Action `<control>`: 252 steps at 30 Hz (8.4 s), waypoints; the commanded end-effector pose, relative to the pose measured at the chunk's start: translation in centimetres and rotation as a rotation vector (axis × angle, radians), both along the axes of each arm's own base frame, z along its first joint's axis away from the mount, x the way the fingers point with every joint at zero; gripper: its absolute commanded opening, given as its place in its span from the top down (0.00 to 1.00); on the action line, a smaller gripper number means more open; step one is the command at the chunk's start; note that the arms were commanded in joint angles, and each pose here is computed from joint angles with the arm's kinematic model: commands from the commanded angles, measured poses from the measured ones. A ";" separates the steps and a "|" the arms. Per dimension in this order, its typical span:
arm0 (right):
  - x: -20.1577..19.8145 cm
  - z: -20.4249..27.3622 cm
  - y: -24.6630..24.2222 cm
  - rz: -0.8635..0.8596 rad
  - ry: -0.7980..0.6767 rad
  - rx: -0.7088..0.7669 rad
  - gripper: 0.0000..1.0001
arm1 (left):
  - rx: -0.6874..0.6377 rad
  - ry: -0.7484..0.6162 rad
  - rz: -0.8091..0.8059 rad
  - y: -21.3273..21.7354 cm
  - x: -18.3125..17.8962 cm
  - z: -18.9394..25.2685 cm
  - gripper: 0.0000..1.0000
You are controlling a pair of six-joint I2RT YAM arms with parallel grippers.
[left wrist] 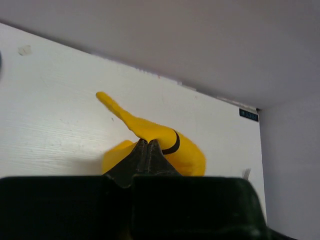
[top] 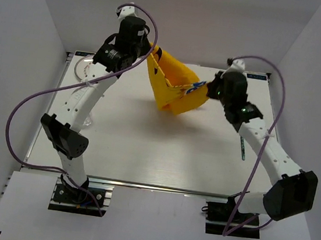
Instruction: Set the dinner table for one person
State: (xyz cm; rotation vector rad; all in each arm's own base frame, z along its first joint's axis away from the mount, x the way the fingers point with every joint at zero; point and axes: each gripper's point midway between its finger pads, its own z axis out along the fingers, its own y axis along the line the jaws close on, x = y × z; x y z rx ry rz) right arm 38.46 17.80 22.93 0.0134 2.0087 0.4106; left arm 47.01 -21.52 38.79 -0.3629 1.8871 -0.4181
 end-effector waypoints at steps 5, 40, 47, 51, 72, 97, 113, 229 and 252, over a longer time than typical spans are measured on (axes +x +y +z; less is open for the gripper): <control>2.3 12.1 -5.6 -0.138 -0.201 -0.275 1.00 | 0.026 -0.253 0.127 6.3 -3.4 9.0 1.00; -6.4 -12.6 -1.6 -0.016 0.456 -0.069 0.11 | -0.029 0.514 -0.213 1.5 -15.0 -24.1 0.17; -2.9 -16.8 -0.8 -0.064 0.580 -0.205 0.11 | 0.068 0.695 -0.123 1.8 -13.5 -29.8 0.16; -0.9 -19.7 -1.6 -0.133 0.697 -0.337 0.11 | 0.115 0.788 -0.114 1.5 -12.9 -32.9 0.17; -1.1 -15.9 -5.4 -0.219 0.607 -0.202 0.11 | 0.198 0.753 -0.040 2.4 -10.7 -31.4 0.16; -12.5 -23.1 -3.6 -0.115 0.743 -0.247 0.11 | 0.222 0.843 -0.033 4.5 -18.3 -38.3 0.13; -8.8 -23.5 -6.6 -0.194 0.780 -0.284 0.11 | 0.156 0.815 -0.121 -0.6 -13.4 -36.9 0.14; -17.1 -4.7 0.8 0.475 0.233 0.281 0.11 | -0.215 0.571 0.506 35.4 11.3 -36.7 1.00; -18.9 -2.1 -0.7 0.416 0.184 0.273 0.11 | -0.495 -0.054 0.123 27.2 10.8 -12.6 1.00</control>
